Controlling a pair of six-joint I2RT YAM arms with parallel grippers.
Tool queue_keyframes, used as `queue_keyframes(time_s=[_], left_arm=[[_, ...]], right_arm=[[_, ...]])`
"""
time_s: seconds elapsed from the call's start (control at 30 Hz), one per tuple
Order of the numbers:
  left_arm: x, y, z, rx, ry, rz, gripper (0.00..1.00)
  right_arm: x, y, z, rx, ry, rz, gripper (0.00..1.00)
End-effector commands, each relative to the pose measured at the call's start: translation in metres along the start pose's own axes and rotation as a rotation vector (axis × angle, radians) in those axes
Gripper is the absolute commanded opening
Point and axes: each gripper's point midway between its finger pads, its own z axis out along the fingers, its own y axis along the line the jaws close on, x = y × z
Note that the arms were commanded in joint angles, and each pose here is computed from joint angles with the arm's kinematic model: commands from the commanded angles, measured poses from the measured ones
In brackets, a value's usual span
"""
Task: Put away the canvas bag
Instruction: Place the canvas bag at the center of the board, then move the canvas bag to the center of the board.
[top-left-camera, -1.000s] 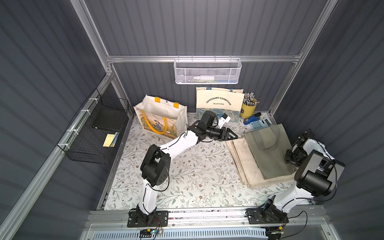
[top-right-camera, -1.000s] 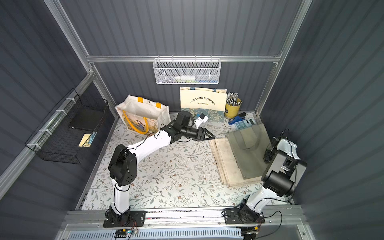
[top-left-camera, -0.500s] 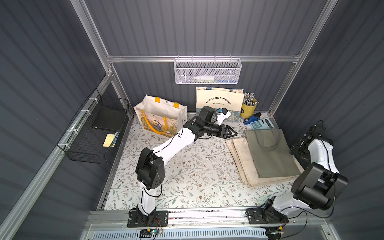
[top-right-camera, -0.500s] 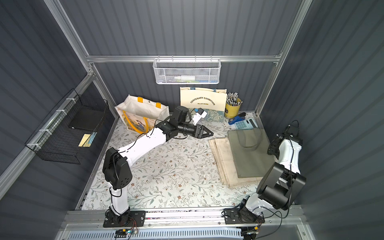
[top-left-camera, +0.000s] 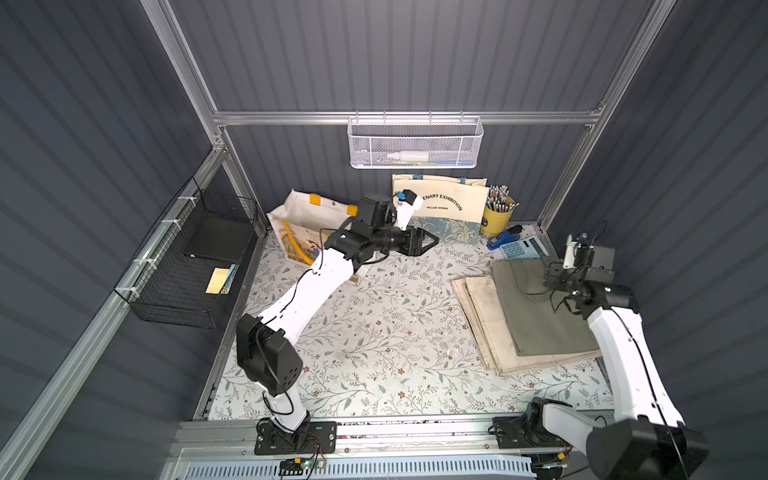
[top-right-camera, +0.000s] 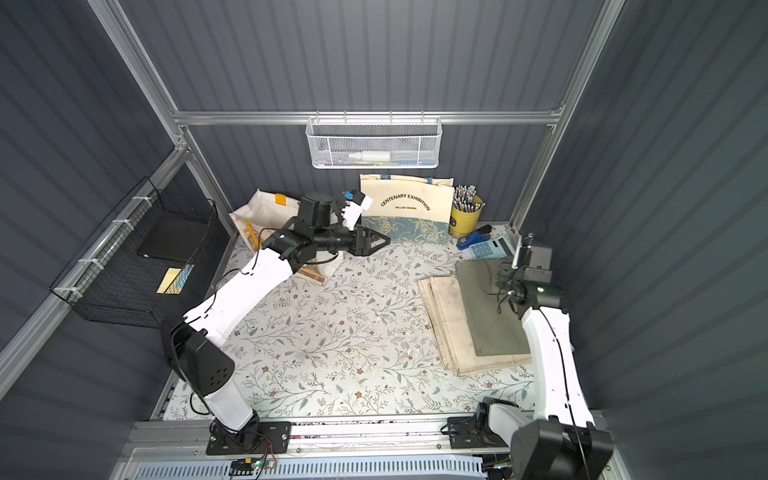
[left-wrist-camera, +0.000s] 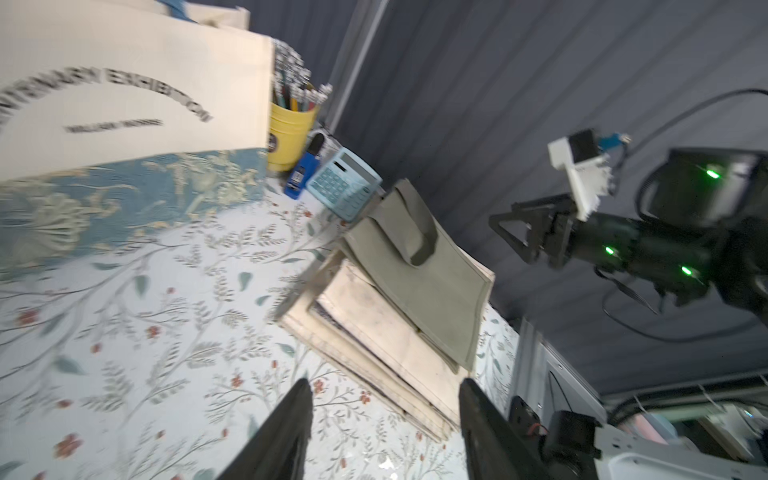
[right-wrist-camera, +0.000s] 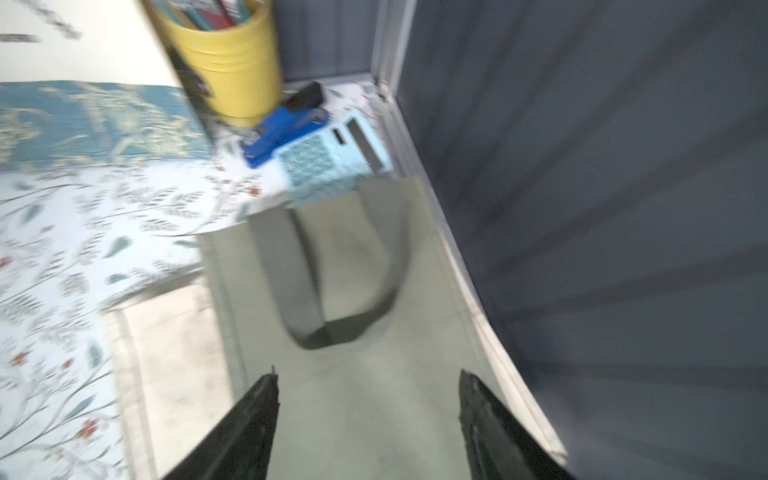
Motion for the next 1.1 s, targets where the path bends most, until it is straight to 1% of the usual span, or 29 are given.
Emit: queue_keyframes(time_s=[0.0,0.03,0.1,0.17,0.2,0.27,0.33,0.43,0.5,0.53,0.67,0.7,0.8,0.83,0.9,0.97,1.07], left_arm=[[-0.002,0.017,-0.041,-0.179,-0.038,0.068,0.62],[-0.001,0.027,-0.053,-0.258,-0.051,0.083,0.66],[-0.001,0.041,-0.076,-0.375,-0.064,0.117,0.73],[0.003,0.056,-0.092,-0.468,-0.023,0.172,0.76],[0.007,0.066,-0.097,-0.508,0.019,0.193,0.77],[0.016,0.086,-0.103,-0.558,0.107,0.198,0.77],[0.022,0.106,-0.104,-0.586,0.167,0.183,0.71],[0.022,0.133,-0.105,-0.614,0.188,0.148,0.64],[0.024,0.15,-0.103,-0.612,0.215,0.101,0.63],[0.027,0.157,-0.1,-0.611,0.238,0.084,0.63],[0.043,0.19,-0.087,-0.68,0.326,0.057,0.64],[0.047,0.196,-0.083,-0.687,0.343,0.054,0.63],[0.053,0.21,-0.074,-0.704,0.379,0.048,0.59],[0.053,0.213,-0.072,-0.706,0.382,0.047,0.56],[0.05,0.214,-0.066,-0.693,0.374,0.048,0.43],[0.046,0.215,-0.063,-0.688,0.363,0.051,0.33],[0.047,0.216,-0.064,-0.693,0.37,0.048,0.22]], right_arm=[[-0.028,0.054,-0.024,-0.152,-0.164,-0.03,0.69],[-0.029,0.078,-0.028,-0.214,-0.187,-0.057,0.69],[-0.028,0.125,-0.035,-0.344,-0.218,-0.104,0.69],[-0.025,0.169,-0.036,-0.447,-0.232,-0.152,0.7],[-0.023,0.191,-0.035,-0.5,-0.234,-0.179,0.7],[-0.02,0.226,-0.029,-0.564,-0.238,-0.214,0.7],[-0.017,0.263,-0.021,-0.635,-0.222,-0.259,0.7],[-0.018,0.307,-0.016,-0.708,-0.206,-0.297,0.69],[-0.017,0.329,-0.015,-0.743,-0.191,-0.312,0.69],[-0.017,0.337,-0.016,-0.76,-0.19,-0.32,0.69],[-0.015,0.362,-0.024,-0.823,-0.215,-0.342,0.69],[-0.018,0.366,-0.027,-0.835,-0.239,-0.335,0.68],[-0.015,0.372,-0.03,-0.859,-0.259,-0.323,0.68],[-0.013,0.373,-0.03,-0.867,-0.255,-0.322,0.68],[-0.009,0.375,-0.029,-0.876,-0.244,-0.319,0.68],[-0.004,0.376,-0.027,-0.88,-0.23,-0.316,0.67],[0.001,0.378,-0.025,-0.887,-0.214,-0.313,0.67]])
